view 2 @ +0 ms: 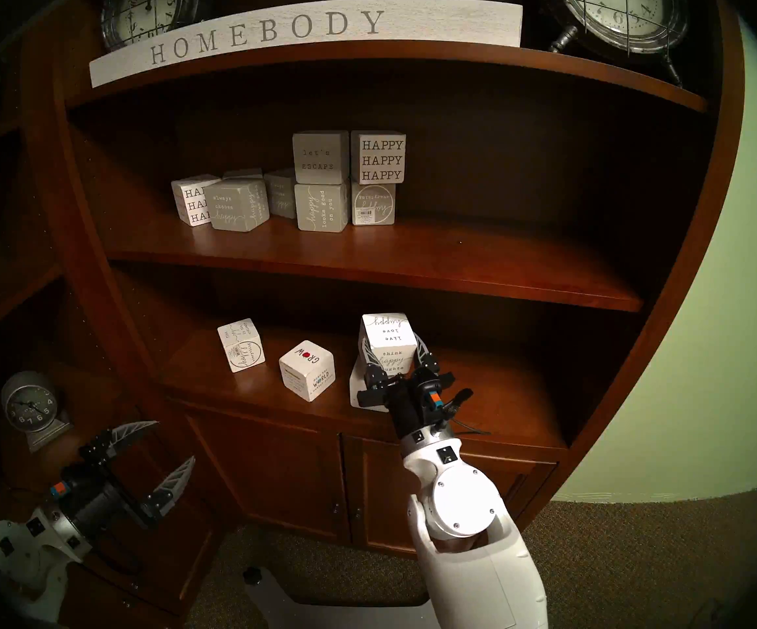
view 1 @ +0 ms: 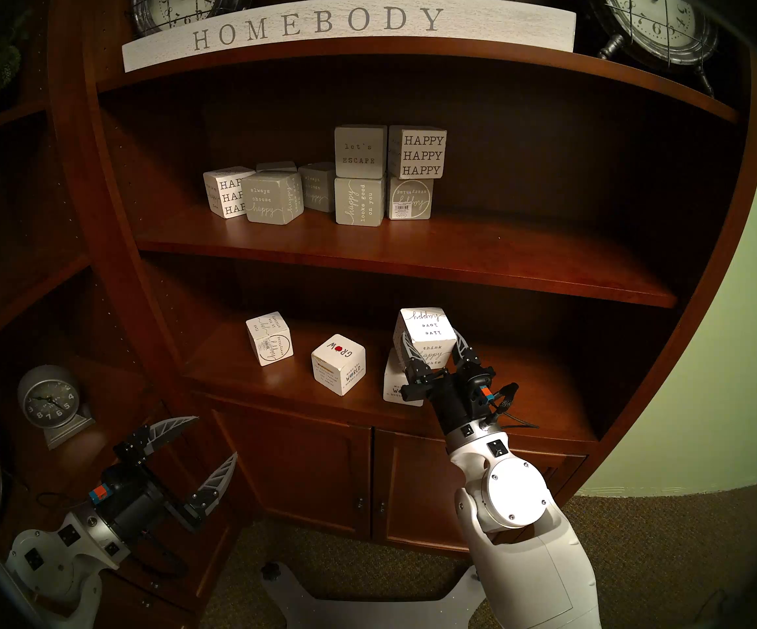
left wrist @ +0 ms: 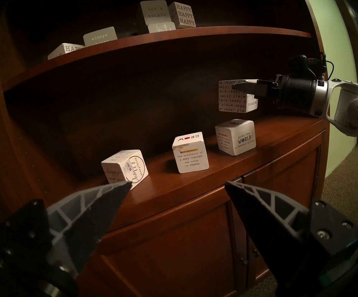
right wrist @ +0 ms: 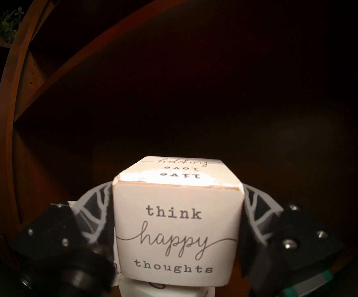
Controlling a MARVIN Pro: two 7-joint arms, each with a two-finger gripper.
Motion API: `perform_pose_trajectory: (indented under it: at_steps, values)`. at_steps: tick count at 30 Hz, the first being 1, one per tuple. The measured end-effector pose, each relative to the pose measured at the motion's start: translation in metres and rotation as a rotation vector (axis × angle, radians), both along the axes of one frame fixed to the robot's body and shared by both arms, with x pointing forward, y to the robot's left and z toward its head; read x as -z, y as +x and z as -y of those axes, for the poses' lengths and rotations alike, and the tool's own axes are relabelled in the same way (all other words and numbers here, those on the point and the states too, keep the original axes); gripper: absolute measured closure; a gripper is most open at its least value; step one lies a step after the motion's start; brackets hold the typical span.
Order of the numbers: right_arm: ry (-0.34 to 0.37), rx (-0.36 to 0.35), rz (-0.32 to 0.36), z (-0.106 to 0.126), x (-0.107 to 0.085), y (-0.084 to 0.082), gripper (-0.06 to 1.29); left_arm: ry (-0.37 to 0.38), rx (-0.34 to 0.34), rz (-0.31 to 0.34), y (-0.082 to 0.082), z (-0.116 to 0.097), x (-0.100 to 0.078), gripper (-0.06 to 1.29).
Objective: Stack four cubes vertically into two groups
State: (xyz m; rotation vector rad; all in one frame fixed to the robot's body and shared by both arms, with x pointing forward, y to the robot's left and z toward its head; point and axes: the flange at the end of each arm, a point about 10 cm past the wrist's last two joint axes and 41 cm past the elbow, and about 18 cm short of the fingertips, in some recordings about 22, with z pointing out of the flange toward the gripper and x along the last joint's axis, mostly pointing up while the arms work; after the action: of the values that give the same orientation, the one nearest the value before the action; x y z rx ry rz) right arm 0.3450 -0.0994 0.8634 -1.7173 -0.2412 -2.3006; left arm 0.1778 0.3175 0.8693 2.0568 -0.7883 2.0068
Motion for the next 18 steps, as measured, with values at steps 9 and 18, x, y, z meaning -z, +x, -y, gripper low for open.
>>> perform_pose_trajectory:
  at_steps: [9, 18]
  values:
    - [-0.007, 0.041, -0.020, -0.012, 0.010, 0.000, 0.44, 0.000, 0.000, 0.000, 0.000, 0.000, 0.000, 0.04]
    - [-0.015, 0.067, -0.033, -0.018, 0.020, 0.002, 0.44, 0.000, 0.000, 0.000, 0.000, 0.000, 0.000, 0.04]
